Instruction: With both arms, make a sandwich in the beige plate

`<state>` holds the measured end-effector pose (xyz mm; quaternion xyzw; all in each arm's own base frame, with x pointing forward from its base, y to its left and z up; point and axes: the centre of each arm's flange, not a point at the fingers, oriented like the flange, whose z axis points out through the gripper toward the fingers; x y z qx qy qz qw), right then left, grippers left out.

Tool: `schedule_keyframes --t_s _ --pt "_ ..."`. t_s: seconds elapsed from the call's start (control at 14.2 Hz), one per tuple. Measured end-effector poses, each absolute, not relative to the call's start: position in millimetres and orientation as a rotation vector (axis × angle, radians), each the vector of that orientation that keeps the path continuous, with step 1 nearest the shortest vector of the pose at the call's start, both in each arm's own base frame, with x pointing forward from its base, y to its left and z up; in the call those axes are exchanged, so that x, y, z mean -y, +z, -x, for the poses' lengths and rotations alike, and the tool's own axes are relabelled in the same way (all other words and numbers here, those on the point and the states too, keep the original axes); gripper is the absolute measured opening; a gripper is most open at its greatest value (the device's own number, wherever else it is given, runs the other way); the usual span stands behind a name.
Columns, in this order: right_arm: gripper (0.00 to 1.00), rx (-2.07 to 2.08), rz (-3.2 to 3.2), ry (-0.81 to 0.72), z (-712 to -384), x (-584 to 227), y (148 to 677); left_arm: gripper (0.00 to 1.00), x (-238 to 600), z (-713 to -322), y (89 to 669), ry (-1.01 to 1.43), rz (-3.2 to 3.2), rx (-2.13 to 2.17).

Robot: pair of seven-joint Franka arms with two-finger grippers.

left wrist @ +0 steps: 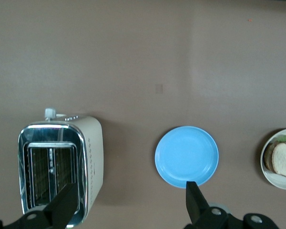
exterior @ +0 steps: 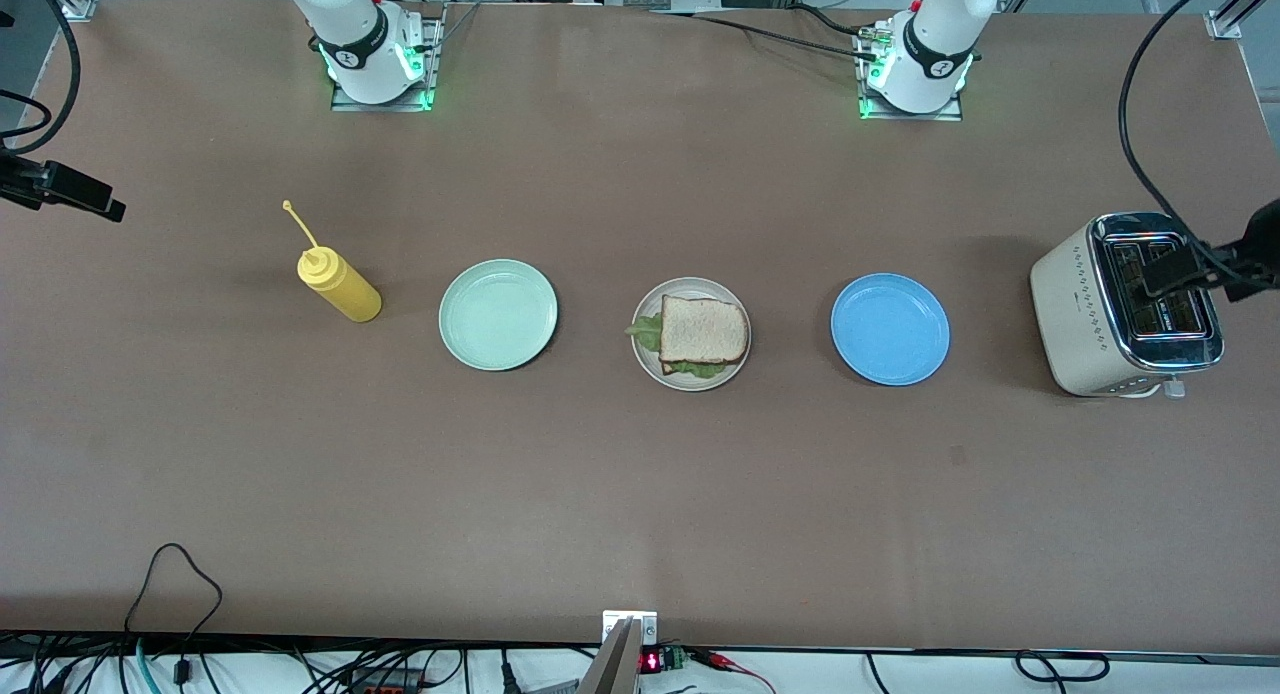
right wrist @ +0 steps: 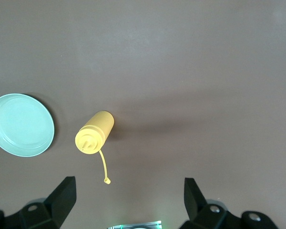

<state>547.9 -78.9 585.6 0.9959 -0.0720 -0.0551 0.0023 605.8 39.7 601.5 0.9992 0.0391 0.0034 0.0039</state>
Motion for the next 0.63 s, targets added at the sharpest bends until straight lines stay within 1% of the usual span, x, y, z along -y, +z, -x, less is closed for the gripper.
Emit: schedule_keyframes --t_s 0.28,0.49,0.63 --pt "1.00 0.226 -3.124 -0.174 -548 79 585 1.00 -34 -593 585 -0.021 -3.119 -0.107" --pt "1.00 0.226 -3.124 -0.175 -548 79 585 1.00 -26 -586 588 -0.024 -3.119 -0.095" --pt "1.00 0.226 -3.124 -0.175 -548 79 585 1.00 -25 -574 588 -0.038 -3.119 -0.094"
